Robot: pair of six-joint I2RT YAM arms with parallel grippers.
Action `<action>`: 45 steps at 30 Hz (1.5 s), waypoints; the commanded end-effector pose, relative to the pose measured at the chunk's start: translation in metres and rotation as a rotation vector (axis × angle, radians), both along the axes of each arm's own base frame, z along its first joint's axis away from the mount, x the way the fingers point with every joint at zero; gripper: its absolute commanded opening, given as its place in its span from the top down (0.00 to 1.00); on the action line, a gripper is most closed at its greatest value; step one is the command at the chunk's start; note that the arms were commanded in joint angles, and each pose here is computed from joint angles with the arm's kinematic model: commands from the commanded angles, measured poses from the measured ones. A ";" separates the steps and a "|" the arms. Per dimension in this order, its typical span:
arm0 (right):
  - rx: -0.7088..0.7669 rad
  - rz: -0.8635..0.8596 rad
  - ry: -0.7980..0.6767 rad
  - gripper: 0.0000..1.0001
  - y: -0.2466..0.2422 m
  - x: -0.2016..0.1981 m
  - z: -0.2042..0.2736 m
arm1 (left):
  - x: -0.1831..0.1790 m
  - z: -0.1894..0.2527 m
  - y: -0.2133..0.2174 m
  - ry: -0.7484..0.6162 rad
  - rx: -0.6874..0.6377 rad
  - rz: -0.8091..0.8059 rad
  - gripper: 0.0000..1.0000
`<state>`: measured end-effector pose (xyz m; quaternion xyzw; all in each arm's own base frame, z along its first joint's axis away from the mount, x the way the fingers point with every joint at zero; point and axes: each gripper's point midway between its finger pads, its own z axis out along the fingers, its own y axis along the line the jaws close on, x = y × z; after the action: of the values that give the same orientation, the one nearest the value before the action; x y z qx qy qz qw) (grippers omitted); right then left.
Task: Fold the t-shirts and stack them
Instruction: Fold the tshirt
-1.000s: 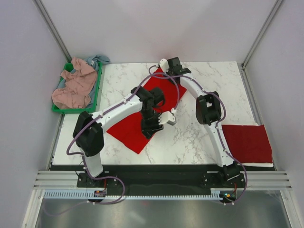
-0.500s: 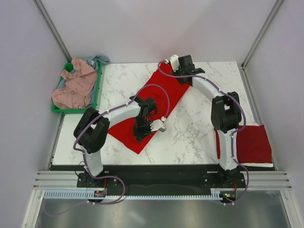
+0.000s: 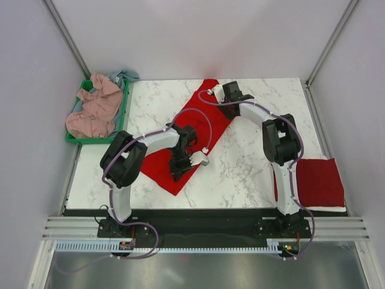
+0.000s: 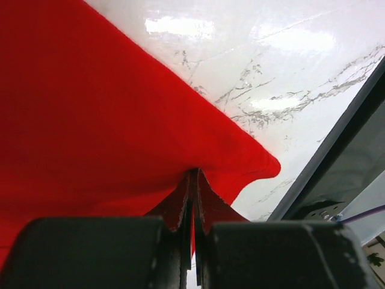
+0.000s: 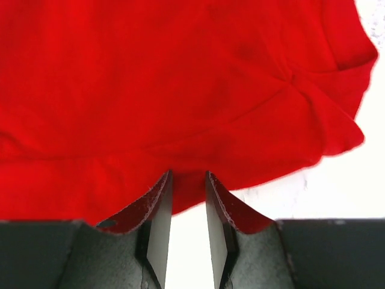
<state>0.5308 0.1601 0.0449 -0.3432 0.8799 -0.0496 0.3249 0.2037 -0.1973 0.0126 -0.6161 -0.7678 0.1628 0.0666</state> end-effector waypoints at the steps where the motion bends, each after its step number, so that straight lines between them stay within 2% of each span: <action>1: 0.010 0.001 -0.029 0.64 0.005 0.017 0.000 | -0.003 -0.009 -0.016 0.022 -0.031 0.012 0.98; 11: -0.005 0.014 -0.015 0.64 0.010 0.038 -0.025 | -0.008 0.000 -0.074 0.035 -0.079 -0.088 0.98; 19: 0.070 0.043 -0.035 0.64 0.031 0.058 -0.022 | -0.005 0.006 -0.130 0.032 -0.128 -0.152 0.98; 28: 0.122 0.088 -0.055 0.63 0.052 0.074 -0.023 | -0.020 0.016 -0.161 0.058 -0.161 -0.198 0.97; 34: 0.163 0.088 -0.052 0.63 0.065 0.074 -0.022 | -0.018 0.031 -0.176 0.042 -0.189 -0.185 0.97; 40: 0.175 0.075 -0.096 0.63 0.065 0.077 0.005 | -0.012 0.078 -0.183 -0.021 -0.252 -0.162 0.98; 42: 0.182 0.056 -0.143 0.61 0.061 0.076 0.039 | -0.012 0.098 -0.178 -0.053 -0.253 -0.148 0.98; 43: 0.192 0.034 -0.168 0.60 0.055 0.078 0.055 | -0.008 0.105 -0.172 -0.095 -0.239 -0.140 0.98; 44: 0.212 0.012 -0.243 0.59 0.049 0.077 0.101 | -0.005 0.136 -0.168 -0.171 -0.287 -0.132 0.97; 45: 0.228 -0.041 -0.248 0.58 0.040 0.071 0.108 | 0.001 0.147 -0.164 -0.227 -0.295 -0.115 0.96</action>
<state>0.6049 0.2030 0.0457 -0.3302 0.8611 0.0016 0.3867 0.1863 -0.3553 0.0612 -0.6825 -0.7008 0.2028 0.0448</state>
